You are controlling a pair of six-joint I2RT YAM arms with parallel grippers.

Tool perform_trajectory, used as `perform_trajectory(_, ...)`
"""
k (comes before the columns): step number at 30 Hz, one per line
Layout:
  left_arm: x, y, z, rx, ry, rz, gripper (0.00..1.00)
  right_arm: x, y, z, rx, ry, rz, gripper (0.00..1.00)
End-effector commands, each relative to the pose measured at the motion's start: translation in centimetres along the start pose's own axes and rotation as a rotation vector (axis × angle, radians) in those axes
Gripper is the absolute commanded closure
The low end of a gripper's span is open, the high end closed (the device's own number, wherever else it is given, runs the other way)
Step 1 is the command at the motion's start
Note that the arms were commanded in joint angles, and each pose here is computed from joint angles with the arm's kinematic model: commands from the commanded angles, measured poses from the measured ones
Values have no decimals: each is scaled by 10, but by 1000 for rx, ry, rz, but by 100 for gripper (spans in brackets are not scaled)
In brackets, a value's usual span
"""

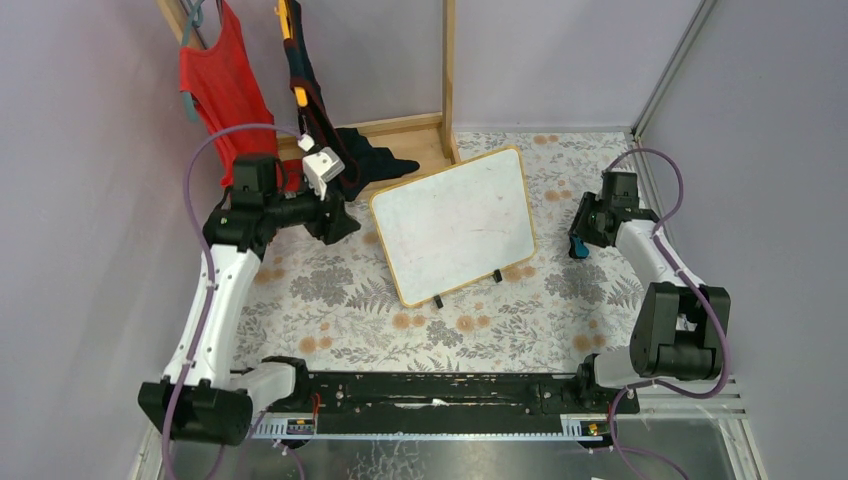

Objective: Erase the whiteboard

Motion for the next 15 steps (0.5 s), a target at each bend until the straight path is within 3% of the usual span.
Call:
perform_trajectory(1,-10,19,3,4,-84,253,41,-9,0,8,7,-86,0,55)
perform_trajectory(9,-16,55,-19,-96,-199,608,38,-17,-10,-1,6,-242,-42,55)
perform_trajectory(15,-4,75,-50,-171,-237,737,40,-26,-15,-5,8,-330,-84,56)
Point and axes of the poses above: each gripper's point midway between its finger pads, its own x axis out along the fingers, its own y axis along the line the jaws close on, z = x × y, the point moved 7 cm from there along -x, back along the fingers
